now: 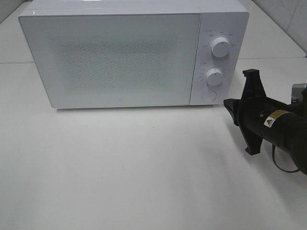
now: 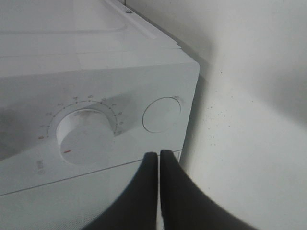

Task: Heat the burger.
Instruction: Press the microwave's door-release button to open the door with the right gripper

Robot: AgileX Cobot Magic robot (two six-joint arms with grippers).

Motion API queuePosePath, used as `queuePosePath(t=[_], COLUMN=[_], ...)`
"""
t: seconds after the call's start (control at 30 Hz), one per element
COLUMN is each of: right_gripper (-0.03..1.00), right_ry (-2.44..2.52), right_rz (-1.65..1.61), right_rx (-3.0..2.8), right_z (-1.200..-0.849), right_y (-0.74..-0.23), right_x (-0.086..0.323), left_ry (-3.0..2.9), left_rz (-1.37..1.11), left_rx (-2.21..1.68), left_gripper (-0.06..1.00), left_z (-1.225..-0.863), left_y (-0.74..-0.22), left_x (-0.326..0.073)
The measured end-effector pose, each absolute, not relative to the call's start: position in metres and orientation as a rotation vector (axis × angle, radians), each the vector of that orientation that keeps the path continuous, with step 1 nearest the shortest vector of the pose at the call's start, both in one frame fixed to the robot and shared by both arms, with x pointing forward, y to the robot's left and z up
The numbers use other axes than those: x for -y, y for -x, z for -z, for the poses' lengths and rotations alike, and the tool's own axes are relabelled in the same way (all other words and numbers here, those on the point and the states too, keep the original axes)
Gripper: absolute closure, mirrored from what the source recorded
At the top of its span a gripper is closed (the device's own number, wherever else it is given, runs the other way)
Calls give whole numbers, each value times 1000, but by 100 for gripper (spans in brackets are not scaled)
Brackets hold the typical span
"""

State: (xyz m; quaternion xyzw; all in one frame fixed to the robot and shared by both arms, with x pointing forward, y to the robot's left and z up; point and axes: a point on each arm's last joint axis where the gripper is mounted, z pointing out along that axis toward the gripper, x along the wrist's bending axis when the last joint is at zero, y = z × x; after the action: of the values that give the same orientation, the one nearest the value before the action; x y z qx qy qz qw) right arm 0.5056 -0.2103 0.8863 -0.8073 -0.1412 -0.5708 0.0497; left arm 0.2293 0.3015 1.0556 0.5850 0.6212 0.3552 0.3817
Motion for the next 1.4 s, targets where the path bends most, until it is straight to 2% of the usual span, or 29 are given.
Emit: queuePosePath(t=[0.37, 1.4], right_gripper=[94, 94], right_ry=[2502, 2511], right_rz=[1677, 1653], right_rx=[434, 438], right_z=[-869, -860], right_y=[-533, -569], right_x=[200, 187], left_ry=[-1493, -1494], left_rz=[-906, -907], left_rx=[-1585, -1584], left_gripper=[-4, -4], left_z=[-1056, -1056], left_y=[-229, -229], left_x=[-301, -301])
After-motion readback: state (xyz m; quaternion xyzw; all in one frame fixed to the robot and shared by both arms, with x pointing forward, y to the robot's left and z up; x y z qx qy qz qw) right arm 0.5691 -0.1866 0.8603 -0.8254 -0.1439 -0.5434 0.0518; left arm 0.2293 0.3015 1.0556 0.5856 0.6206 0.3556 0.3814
